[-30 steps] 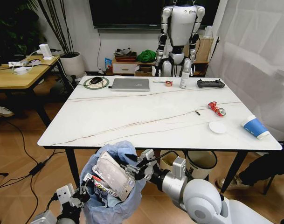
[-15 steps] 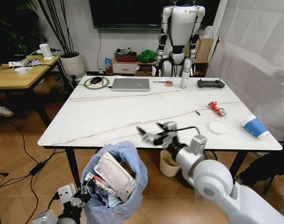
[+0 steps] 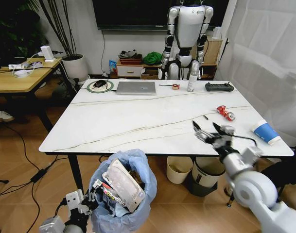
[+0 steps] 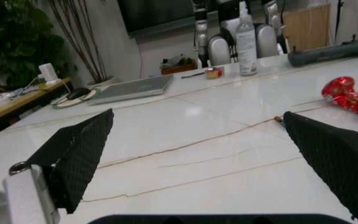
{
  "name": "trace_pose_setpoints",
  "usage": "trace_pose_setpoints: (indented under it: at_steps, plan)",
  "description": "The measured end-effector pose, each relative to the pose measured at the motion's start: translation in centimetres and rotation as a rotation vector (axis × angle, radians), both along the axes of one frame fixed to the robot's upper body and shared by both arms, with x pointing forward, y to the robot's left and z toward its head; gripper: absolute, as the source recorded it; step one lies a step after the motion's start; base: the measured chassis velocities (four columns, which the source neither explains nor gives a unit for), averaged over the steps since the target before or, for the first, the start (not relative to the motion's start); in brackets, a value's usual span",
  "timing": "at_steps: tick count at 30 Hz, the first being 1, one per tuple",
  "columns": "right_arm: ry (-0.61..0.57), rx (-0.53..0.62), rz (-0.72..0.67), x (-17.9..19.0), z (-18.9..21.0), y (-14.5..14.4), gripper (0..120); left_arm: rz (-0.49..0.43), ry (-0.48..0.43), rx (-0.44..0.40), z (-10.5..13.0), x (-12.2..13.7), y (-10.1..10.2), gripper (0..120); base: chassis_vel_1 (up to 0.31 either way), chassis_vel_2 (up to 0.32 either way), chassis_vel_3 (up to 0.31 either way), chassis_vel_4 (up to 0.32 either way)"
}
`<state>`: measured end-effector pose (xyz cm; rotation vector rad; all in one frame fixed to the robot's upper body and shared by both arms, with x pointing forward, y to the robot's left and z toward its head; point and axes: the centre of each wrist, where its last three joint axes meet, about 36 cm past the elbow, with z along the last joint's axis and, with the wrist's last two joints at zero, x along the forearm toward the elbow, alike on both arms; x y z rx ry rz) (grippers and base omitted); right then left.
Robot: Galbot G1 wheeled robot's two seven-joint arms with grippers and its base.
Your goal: Pick up the trash bin and place the trash from the table into it.
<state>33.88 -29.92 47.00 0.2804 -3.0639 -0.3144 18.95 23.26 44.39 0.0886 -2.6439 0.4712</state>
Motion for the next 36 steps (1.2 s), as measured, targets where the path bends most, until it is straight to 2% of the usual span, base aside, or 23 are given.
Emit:
trace_pose_setpoints:
  at_steps: [2, 11, 36]
  plan:
    - [-0.004, -0.021, -0.010, -1.3, -0.5, -0.2, 100, -0.008, 0.005, -0.005, -0.3, 0.0, -0.1, 0, 0.000, 0.000, 0.000, 0.000]
    - [0.003, 0.053, -0.073, -3.8, -2.2, 0.8, 100, -0.022, 0.002, -0.016, -0.5, -0.2, 0.0, 0, 0.000, 0.000, 0.000, 0.000]
    - [-0.006, 0.084, -0.082, -5.0, -2.1, 0.8, 100, -0.022, -0.002, -0.029, -0.4, -0.4, -0.2, 0, -0.016, -0.019, 0.018, 0.018]
